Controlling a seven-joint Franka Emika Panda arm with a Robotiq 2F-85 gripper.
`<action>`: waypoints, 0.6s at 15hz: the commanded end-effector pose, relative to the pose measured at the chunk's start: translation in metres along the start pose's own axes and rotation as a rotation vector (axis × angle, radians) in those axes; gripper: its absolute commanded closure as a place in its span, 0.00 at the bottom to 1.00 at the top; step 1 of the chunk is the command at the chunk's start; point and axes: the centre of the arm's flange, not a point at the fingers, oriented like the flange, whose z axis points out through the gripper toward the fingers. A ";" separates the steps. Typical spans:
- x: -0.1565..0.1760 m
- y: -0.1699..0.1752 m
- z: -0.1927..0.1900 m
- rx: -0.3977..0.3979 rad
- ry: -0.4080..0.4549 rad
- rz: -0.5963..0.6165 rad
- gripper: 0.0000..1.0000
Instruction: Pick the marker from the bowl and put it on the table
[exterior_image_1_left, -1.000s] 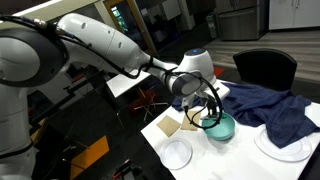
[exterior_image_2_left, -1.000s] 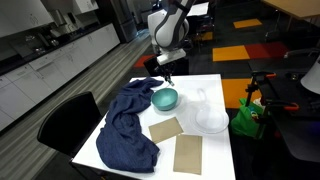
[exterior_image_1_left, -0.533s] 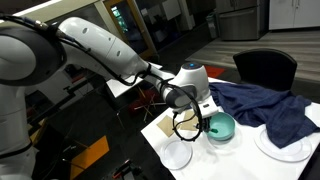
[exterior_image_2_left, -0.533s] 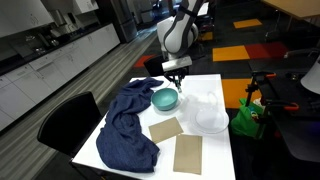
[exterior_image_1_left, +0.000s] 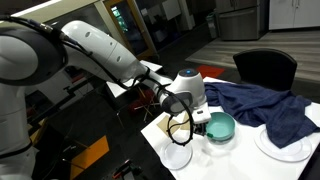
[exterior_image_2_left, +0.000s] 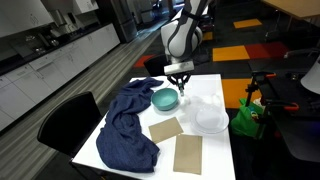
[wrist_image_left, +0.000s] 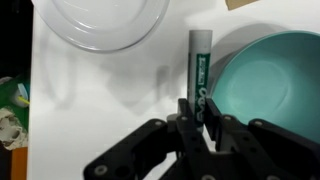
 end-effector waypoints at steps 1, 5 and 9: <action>0.002 -0.001 0.003 0.006 0.011 0.051 0.95; 0.004 0.012 0.014 0.006 0.018 0.160 0.95; 0.004 0.024 0.027 0.024 0.018 0.232 0.95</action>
